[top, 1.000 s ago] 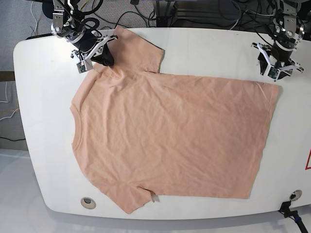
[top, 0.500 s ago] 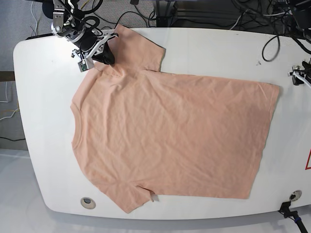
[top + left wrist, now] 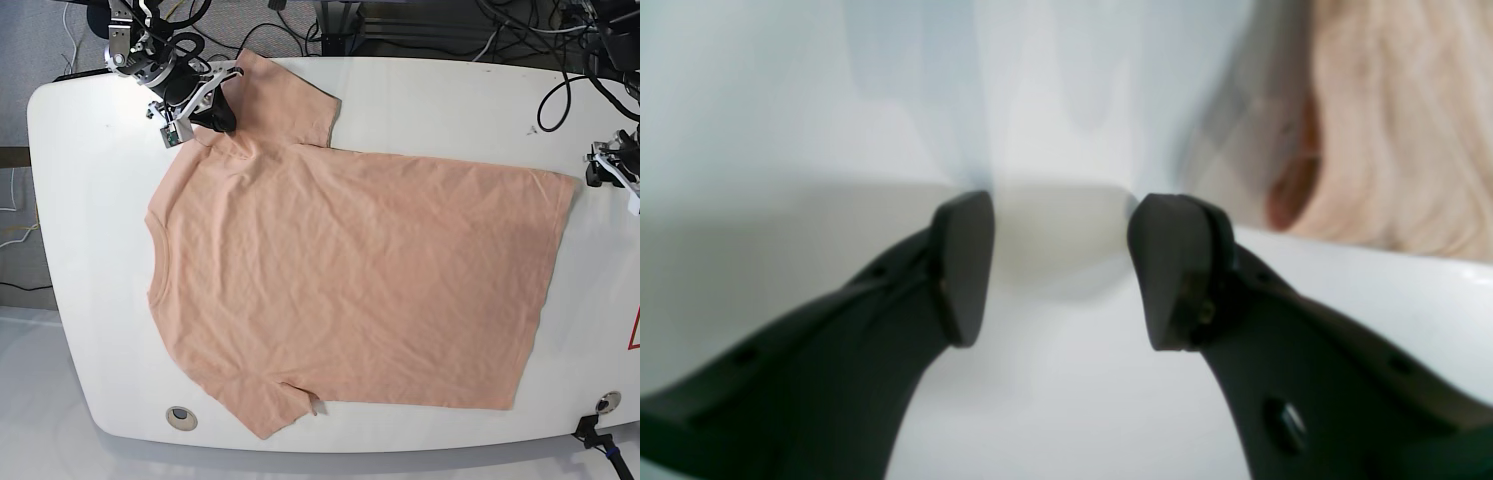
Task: Fold the T-shirt properly
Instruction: 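Move the left gripper to the shirt's shoulder corner by the hem side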
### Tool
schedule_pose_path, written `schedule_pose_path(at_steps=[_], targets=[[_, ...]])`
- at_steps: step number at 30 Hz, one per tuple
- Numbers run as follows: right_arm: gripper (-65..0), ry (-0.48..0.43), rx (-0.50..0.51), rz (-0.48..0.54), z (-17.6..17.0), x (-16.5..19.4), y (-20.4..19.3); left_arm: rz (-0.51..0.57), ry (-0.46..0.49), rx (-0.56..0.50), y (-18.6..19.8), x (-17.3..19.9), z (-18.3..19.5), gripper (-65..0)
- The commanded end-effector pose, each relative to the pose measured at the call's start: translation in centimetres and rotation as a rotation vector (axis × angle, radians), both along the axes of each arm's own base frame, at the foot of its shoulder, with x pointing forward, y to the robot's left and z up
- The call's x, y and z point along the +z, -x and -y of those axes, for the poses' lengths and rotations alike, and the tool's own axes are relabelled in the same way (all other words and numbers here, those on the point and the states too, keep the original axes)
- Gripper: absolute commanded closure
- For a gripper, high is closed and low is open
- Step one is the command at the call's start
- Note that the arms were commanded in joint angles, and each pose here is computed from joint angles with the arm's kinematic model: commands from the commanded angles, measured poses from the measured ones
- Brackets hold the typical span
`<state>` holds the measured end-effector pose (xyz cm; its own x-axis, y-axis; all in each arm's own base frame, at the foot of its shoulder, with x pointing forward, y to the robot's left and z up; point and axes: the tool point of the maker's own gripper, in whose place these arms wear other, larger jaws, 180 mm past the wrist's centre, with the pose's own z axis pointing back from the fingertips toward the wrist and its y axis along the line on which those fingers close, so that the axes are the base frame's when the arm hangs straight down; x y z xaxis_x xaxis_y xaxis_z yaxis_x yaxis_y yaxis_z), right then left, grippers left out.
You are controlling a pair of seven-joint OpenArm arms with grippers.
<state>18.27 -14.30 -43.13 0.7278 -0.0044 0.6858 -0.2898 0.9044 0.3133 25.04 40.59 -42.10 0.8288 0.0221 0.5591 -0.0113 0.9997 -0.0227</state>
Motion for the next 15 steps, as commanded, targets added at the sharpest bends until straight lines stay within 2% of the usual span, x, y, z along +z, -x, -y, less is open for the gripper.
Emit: schedule_pose_path(at_steps=[1, 6, 7, 11, 15], targets=[[0.0, 0.064, 0.017, -0.072, 0.9, -1.3, 1.4, -0.072, 0.015, -0.020, 1.4, -1.2, 0.7, -32.8], [0.0, 0.065, 0.015, -0.070, 1.0, -1.2, 1.3, -0.092, 0.033, -0.008, 1.8, -1.9, 1.4, -32.9], [0.0, 0.007, 0.006, 0.027, 0.5, 0.8, -0.4, 0.019, 0.027, -0.028, -0.6, 0.6, 0.8, -33.4], [0.0, 0.002, -0.003, 0.039, 0.6, 1.0, -0.7, -0.053, 0.031, -0.086, -0.2, -0.7, 2.4, -33.0], [0.0, 0.001, 0.004, 0.042, 0.5, 1.0, -0.8, -0.081, 0.032, -0.137, -0.5, -1.0, 3.5, -32.5]])
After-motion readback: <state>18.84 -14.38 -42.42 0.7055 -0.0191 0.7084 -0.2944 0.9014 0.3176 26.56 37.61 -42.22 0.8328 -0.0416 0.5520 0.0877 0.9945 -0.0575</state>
